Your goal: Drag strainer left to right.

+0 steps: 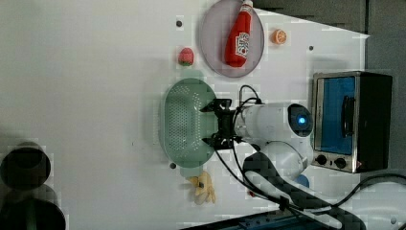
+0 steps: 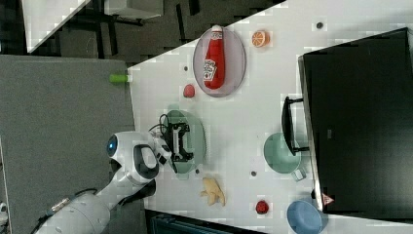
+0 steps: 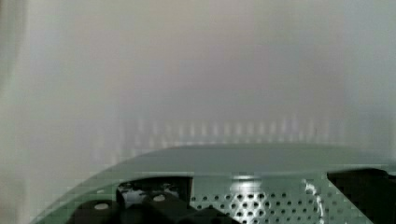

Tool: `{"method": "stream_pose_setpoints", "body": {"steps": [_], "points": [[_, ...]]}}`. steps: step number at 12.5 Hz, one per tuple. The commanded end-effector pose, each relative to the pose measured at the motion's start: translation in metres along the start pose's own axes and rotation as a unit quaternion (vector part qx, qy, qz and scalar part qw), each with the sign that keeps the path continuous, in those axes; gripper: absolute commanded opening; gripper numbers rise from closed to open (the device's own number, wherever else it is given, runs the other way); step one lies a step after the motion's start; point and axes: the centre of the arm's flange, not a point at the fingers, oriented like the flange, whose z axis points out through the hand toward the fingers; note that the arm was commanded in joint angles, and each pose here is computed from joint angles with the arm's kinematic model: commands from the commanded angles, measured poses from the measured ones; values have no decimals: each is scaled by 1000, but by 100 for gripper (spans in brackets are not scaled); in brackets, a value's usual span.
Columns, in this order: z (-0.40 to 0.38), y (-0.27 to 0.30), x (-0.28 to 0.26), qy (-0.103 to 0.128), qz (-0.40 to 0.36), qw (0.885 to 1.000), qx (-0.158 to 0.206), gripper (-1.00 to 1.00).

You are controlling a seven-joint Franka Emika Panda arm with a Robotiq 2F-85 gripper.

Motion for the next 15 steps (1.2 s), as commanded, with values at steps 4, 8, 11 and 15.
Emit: {"method": "stream_pose_setpoints", "body": {"steps": [4,8,11,15], "points": [[3,-13,114,27,19,999,-8,100],[2,-18,177,40,0,999,-11,100],[-1,-21,218,48,4,999,-7,100],[-5,-21,257,59,14,998,2,100]]}}
